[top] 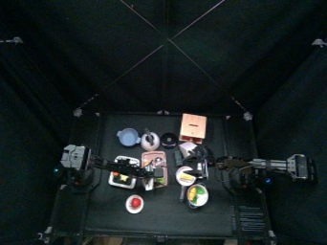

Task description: Grab starfruit top

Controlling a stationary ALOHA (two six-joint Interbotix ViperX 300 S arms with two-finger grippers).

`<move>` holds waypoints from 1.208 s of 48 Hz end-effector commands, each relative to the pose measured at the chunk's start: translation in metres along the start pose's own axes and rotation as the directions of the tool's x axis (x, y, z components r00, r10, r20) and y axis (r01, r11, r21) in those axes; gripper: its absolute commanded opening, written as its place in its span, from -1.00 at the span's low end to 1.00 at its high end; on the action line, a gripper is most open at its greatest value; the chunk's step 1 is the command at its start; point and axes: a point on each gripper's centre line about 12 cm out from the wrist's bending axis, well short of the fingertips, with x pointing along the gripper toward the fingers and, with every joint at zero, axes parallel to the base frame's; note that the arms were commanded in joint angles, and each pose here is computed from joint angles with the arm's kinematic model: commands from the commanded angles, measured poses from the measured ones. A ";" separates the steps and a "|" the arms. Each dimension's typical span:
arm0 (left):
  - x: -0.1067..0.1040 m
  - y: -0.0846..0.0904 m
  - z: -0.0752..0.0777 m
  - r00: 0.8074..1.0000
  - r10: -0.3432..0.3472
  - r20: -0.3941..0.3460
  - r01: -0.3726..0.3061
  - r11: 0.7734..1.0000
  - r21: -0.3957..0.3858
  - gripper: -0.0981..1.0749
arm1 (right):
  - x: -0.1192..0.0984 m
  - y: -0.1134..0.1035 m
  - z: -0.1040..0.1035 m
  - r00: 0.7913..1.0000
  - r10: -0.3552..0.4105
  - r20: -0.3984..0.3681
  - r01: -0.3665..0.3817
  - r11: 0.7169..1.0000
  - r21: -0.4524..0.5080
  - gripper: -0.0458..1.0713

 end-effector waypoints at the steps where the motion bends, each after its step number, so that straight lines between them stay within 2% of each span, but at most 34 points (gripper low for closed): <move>1: -0.004 -0.001 0.014 0.999 -0.002 0.046 0.002 1.000 0.000 0.64 | 0.001 0.001 0.012 0.999 0.007 0.034 -0.006 1.000 -0.006 0.84; 24: -0.003 -0.001 0.013 0.999 -0.002 0.043 0.002 1.000 0.000 0.62 | 0.001 0.001 0.011 0.999 0.007 0.032 -0.006 1.000 -0.007 0.84; 37: -0.003 0.000 0.013 0.999 -0.002 0.041 0.002 1.000 -0.003 0.23 | 0.001 0.001 0.011 0.999 0.006 0.033 -0.006 1.000 -0.004 0.84; 42: -0.004 -0.001 0.014 0.999 -0.002 0.046 0.002 1.000 -0.003 0.15 | 0.001 0.001 0.011 0.999 0.006 0.033 -0.006 1.000 -0.004 0.84; 58: -0.011 -0.001 0.017 0.999 -0.004 0.049 0.005 1.000 -0.009 0.19 | 0.001 0.001 0.011 0.999 0.006 0.033 -0.006 1.000 -0.004 0.84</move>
